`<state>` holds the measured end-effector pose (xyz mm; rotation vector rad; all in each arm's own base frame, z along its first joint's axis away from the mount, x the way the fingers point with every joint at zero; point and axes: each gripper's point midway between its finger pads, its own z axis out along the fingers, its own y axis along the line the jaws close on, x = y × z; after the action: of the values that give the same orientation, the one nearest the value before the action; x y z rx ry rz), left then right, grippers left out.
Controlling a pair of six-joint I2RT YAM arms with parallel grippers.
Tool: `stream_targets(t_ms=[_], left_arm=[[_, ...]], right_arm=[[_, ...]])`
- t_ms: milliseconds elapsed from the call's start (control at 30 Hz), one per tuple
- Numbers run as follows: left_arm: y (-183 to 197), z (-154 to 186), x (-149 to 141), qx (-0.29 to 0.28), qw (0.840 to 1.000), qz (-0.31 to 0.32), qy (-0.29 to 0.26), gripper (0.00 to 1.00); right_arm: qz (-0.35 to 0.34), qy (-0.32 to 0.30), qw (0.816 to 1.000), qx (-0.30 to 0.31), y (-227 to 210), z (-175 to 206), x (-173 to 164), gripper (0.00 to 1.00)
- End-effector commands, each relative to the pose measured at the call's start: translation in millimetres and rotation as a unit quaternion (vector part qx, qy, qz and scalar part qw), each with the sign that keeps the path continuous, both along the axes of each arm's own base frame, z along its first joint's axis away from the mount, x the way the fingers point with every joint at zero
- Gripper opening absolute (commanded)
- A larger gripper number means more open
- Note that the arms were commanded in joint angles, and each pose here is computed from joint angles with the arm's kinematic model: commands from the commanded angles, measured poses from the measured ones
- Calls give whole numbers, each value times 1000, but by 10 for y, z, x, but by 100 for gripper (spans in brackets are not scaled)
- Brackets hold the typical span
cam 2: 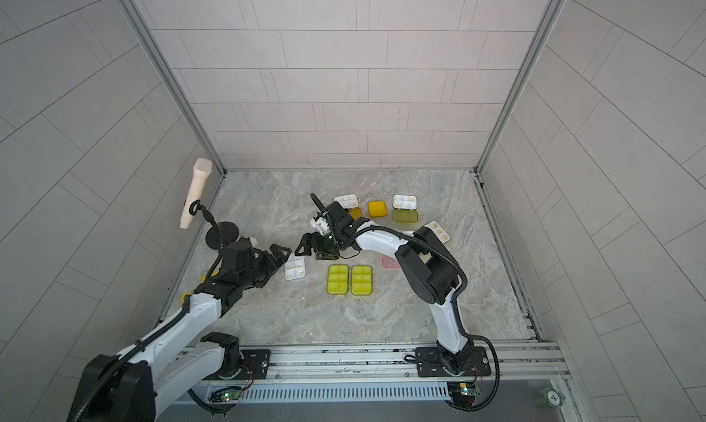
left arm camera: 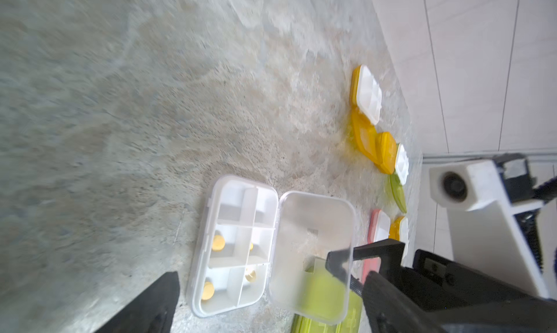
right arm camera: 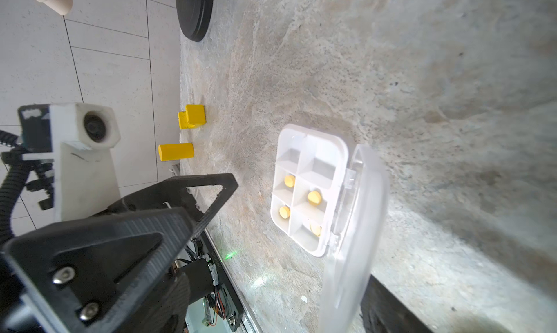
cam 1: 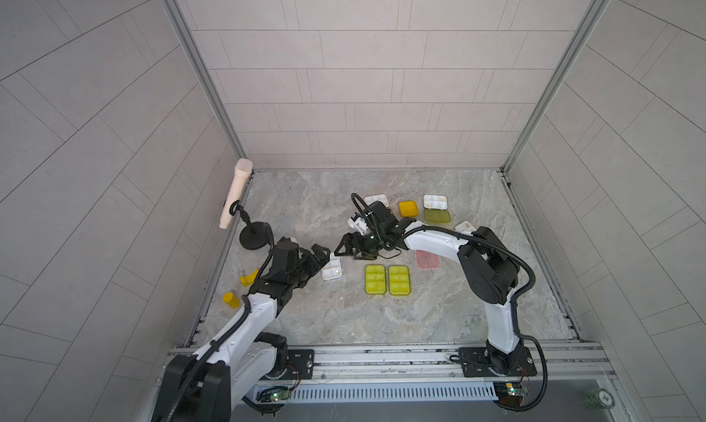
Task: Close pillboxes
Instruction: Close the lid on the pillbox.
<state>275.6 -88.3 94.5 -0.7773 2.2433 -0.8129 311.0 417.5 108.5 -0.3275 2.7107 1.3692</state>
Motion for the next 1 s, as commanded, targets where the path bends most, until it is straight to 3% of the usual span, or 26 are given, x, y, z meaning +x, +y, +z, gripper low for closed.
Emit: stream_targets(t_ms=[0, 233, 633, 767, 967], left_arm=[[316, -49, -154, 33, 996, 81, 25, 99], [475, 116, -286, 50, 993, 111, 4, 99], [547, 88, -340, 59, 990, 125, 8, 99], [555, 56, -356, 59, 990, 128, 10, 99], [536, -4, -362, 53, 991, 125, 12, 99]], right_arm=[[-1, -29, 1000, 1, 57, 209, 33, 89], [13, -35, 999, -4, 224, 220, -5, 89], [32, -25, 999, -12, 431, 114, -80, 89], [33, -30, 998, -35, 381, 51, -68, 89], [21, -55, 991, -124, 157, -159, 3, 89]])
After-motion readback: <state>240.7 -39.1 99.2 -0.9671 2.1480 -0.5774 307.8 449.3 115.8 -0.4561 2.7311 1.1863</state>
